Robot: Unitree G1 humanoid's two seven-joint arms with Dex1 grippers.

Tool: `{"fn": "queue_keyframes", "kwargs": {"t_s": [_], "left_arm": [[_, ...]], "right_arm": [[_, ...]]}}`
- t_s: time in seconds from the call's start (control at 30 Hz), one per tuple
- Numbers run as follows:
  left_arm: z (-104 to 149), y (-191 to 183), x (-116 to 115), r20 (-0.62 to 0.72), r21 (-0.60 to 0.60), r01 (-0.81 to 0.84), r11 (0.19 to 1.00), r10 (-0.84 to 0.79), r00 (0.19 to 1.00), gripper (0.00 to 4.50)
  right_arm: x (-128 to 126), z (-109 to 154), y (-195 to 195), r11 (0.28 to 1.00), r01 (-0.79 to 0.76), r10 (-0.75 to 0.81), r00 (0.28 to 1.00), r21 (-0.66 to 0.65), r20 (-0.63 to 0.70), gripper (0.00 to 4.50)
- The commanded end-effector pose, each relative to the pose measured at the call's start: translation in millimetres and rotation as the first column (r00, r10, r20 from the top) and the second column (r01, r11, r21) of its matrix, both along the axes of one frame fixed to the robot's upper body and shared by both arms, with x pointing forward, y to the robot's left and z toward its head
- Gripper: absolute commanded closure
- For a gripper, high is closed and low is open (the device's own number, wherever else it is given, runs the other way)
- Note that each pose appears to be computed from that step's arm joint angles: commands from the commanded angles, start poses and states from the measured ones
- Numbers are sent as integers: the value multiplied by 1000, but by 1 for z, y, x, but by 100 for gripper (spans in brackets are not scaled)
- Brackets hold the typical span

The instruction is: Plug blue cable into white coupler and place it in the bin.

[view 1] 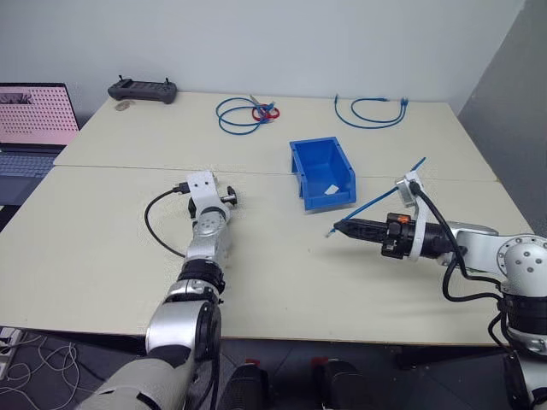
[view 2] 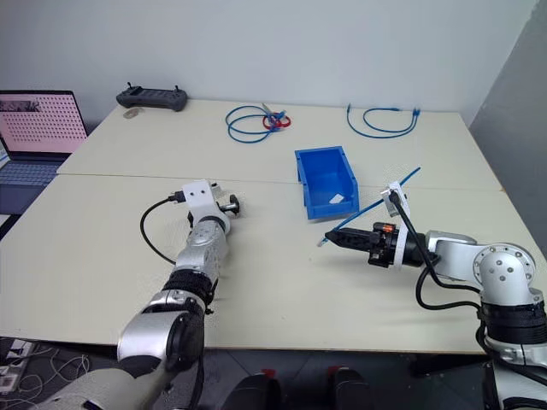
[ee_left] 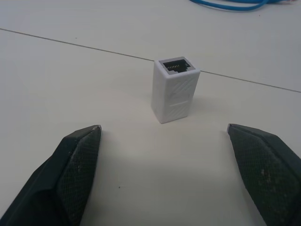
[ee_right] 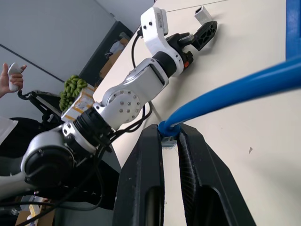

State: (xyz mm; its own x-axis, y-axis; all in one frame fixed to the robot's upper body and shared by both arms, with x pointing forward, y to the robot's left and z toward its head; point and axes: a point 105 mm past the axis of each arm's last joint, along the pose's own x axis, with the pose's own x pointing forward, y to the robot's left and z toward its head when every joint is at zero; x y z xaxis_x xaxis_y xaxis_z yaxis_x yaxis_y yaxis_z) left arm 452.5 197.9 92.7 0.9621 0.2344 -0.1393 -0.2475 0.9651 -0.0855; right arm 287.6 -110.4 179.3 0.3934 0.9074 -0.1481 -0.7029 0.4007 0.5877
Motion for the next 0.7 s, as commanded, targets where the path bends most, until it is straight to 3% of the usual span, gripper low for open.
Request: {"fn": "queue_keyframes", "kwargs": {"t_s": [0.03,0.27,0.7], "left_arm": [[17,0,8,42,7,10,1000,-10,999,2],[30,9,13,53,20,-25,999,24,998,2],[45,6,19,75,19,0,1000,-1,997,266]], "right_arm": [[-3,11,-4,1000,5,-5,998,-6,55,434],[-3,11,-5,1000,15,-15,998,-4,56,434],[-3,12,-7,1000,31,-31,998,-3,52,434]]}}
